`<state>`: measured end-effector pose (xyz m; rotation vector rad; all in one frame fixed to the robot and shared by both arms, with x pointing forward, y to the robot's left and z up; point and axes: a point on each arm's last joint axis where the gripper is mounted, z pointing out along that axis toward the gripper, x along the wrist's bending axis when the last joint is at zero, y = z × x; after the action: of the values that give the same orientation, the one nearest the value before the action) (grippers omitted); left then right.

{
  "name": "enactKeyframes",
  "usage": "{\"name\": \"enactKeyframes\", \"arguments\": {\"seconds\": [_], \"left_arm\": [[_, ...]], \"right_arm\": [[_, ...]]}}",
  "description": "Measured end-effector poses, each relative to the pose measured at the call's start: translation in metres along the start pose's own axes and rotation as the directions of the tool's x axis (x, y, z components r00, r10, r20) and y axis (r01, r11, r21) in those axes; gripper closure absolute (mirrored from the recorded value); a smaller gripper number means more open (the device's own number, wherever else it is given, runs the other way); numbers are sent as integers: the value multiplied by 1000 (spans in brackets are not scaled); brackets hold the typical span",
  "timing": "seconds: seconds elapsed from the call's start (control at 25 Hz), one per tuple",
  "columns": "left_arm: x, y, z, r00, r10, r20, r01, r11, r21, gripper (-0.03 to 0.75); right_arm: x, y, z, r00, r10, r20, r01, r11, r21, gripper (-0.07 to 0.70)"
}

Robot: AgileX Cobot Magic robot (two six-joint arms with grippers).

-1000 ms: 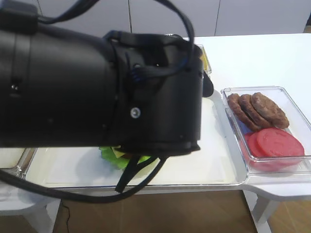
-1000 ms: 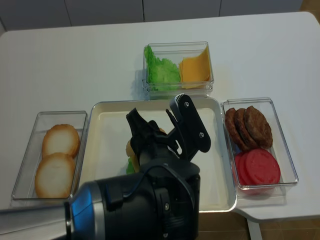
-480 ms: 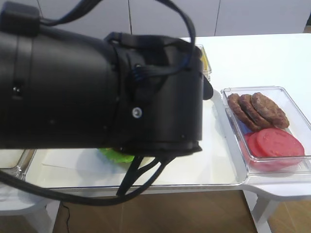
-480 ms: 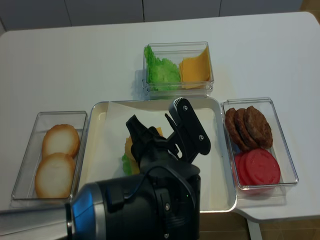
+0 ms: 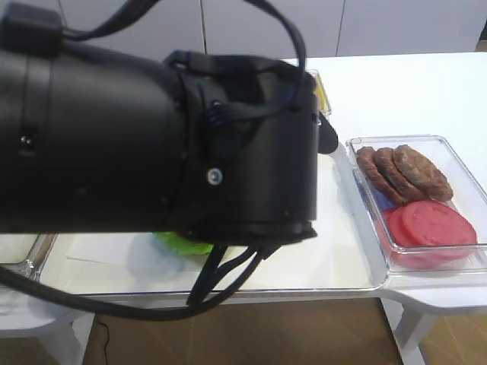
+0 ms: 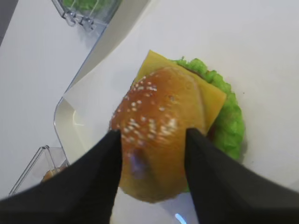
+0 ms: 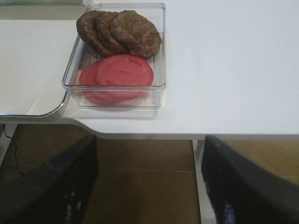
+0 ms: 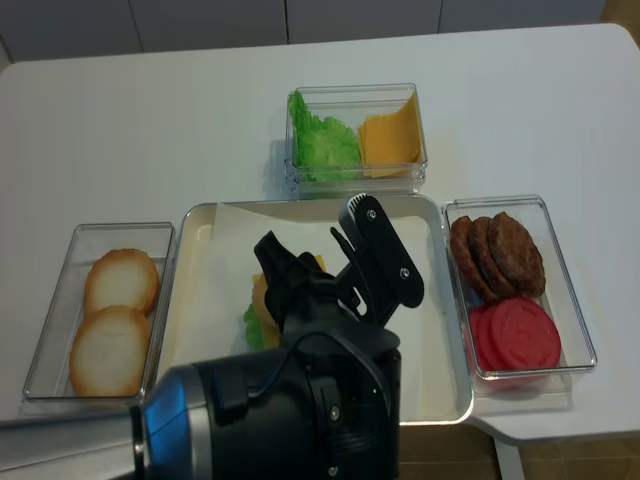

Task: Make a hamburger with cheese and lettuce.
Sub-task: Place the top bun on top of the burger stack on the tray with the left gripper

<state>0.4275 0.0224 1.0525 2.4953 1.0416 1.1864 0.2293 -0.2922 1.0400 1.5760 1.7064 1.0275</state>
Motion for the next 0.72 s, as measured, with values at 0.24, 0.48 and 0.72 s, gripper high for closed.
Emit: {"name": "enactKeyframes", "arguments": {"seconds": [0.24, 0.48, 0.72], "left_arm": [[0, 0, 0, 1000, -3, 2, 3, 1000, -4, 380], [0, 1, 0, 1000, -3, 2, 3, 1000, -7, 378], [5, 5, -4, 1000, -17, -11, 17, 1000, -4, 377]], "right_arm": [[0, 0, 0, 1000, -7, 0, 7, 1000, 0, 92], [0, 0, 0, 1000, -7, 0, 7, 1000, 0, 92], [0, 0, 0, 1000, -7, 0, 7, 1000, 0, 92]]}}
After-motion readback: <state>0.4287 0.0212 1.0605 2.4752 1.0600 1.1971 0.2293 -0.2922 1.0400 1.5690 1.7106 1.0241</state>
